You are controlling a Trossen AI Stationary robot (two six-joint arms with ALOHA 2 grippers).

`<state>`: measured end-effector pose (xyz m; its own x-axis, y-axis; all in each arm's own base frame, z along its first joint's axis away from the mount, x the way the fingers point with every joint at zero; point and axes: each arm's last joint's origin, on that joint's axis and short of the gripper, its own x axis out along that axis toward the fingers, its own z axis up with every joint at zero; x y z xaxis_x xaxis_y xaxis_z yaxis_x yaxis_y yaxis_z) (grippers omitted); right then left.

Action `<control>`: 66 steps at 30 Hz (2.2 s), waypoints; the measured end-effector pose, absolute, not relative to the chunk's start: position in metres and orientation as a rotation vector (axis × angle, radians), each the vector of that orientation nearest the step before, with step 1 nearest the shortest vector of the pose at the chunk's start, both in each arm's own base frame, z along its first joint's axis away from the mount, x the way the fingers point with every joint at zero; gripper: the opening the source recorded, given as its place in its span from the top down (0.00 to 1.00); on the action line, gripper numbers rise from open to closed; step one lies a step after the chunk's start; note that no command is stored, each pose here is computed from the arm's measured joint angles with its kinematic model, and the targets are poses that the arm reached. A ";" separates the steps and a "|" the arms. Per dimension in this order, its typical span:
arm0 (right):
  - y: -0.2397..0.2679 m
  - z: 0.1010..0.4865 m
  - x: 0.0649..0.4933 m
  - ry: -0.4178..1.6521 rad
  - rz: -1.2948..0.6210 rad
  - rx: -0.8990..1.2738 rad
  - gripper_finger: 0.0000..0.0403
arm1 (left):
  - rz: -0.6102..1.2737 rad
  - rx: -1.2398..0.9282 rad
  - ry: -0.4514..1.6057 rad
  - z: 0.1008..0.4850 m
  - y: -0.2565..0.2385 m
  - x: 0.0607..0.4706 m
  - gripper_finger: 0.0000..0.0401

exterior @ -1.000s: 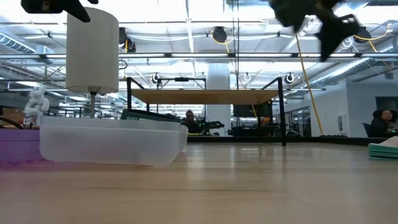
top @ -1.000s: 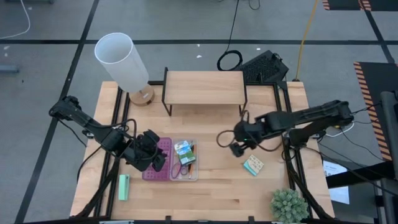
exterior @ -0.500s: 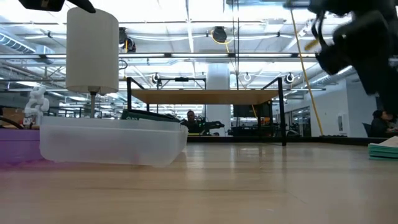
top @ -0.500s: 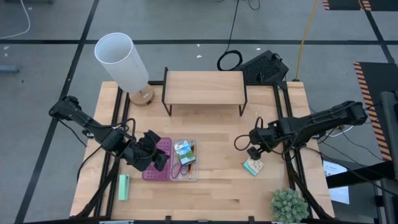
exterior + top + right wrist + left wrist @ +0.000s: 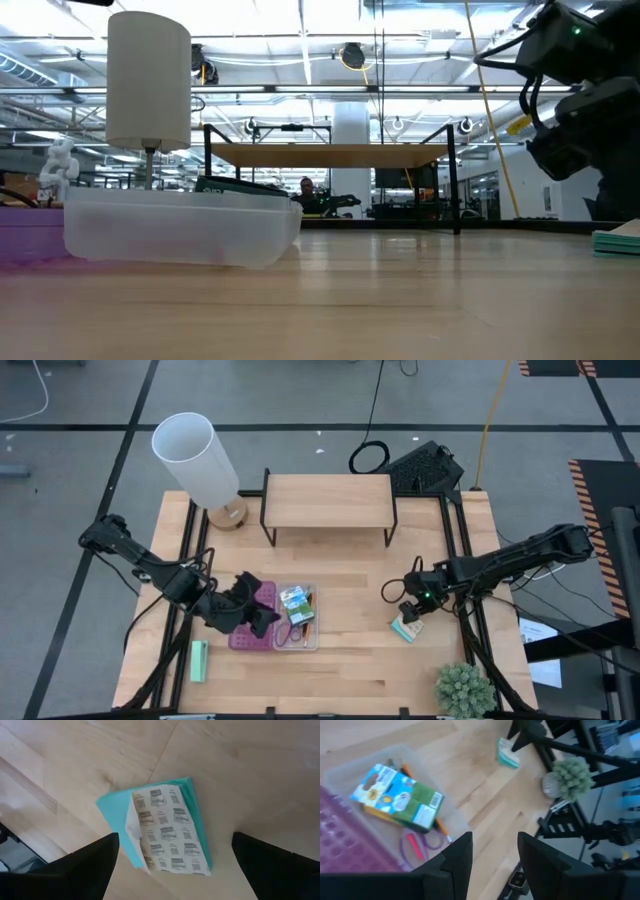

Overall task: Pack school essentials
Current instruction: Put the light blue sticky notes into the violet supply box

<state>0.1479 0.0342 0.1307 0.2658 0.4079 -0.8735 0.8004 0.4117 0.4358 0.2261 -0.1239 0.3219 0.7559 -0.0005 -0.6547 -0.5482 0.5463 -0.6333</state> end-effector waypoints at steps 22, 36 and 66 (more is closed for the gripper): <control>0.049 0.132 0.155 1.309 -0.314 1.242 0.20 | 0.106 -0.876 0.525 0.294 -0.127 0.339 0.60; 0.050 0.122 0.161 1.330 -0.344 1.214 0.44 | 0.066 -0.756 0.522 0.286 -0.135 0.430 0.60; 0.046 0.113 0.161 0.994 -0.211 1.194 1.00 | 0.180 -0.666 0.500 0.282 -0.131 0.430 0.60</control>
